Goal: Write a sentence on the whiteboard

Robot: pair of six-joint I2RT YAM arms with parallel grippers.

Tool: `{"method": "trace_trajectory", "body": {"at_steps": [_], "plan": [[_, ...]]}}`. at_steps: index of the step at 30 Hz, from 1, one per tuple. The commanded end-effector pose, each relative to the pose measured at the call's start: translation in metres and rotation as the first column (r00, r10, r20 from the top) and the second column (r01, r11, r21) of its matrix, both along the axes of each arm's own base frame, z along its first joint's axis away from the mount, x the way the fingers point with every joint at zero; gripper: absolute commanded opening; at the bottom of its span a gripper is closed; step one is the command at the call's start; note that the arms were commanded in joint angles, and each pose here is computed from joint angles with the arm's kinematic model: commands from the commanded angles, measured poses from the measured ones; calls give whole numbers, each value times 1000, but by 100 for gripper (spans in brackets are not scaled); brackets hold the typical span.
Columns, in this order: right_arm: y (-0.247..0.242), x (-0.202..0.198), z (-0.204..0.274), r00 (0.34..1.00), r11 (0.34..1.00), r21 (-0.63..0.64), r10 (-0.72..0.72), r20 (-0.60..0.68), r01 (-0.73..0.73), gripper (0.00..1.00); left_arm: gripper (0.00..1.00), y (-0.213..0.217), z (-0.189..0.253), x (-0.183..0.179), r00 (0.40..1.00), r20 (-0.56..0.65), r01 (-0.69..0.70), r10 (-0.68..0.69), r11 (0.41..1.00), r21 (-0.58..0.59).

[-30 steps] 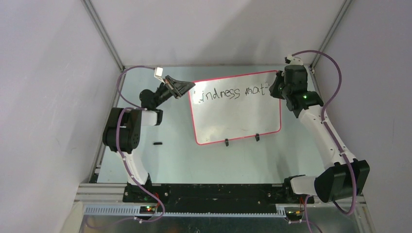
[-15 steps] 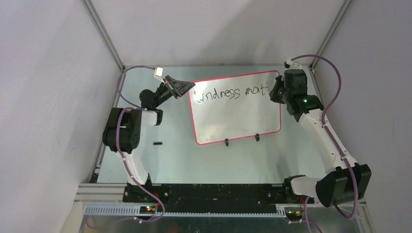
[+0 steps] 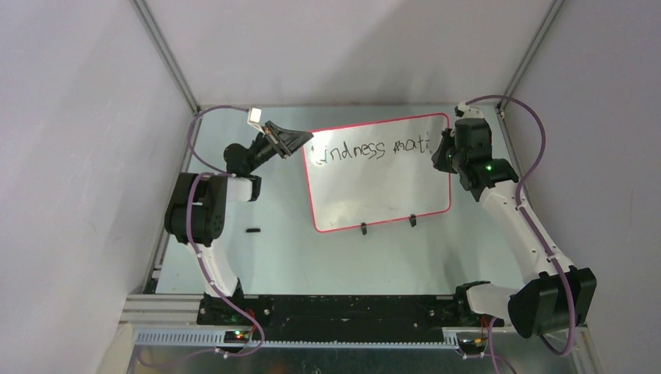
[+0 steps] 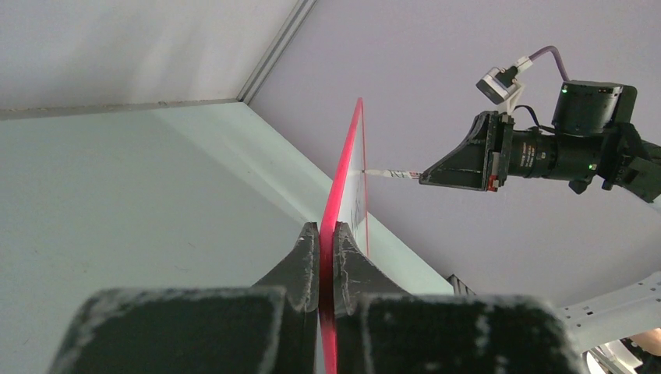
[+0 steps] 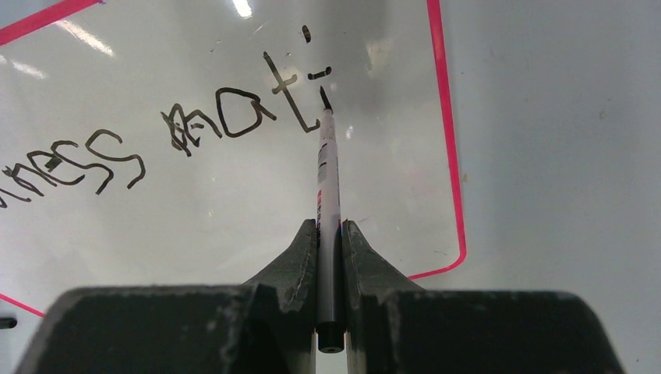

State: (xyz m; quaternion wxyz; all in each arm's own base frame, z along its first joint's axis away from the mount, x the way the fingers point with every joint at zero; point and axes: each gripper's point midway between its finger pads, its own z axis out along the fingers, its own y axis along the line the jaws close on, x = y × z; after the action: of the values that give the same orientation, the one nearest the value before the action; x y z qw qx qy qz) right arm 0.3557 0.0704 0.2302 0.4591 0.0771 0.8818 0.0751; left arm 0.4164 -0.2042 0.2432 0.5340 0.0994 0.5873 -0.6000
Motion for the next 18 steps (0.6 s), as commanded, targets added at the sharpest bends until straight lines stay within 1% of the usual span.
{"method": "trace_trajectory", "body": {"at_steps": [1, 9, 18], "plan": [[4, 11, 31, 995, 999, 35, 2, 97, -6, 0, 0, 4, 15, -4, 993, 118, -9, 5, 1000, 29], [4, 25, 42, 993, 999, 34, -5, 116, 1, 0, 0, 4, 15, -4, 993, 118, -7, 3, 1000, 29], [3, 31, 56, 990, 999, 36, -12, 144, 7, 0, 0, 4, 15, -4, 993, 117, -7, 3, 1000, 28]]}}
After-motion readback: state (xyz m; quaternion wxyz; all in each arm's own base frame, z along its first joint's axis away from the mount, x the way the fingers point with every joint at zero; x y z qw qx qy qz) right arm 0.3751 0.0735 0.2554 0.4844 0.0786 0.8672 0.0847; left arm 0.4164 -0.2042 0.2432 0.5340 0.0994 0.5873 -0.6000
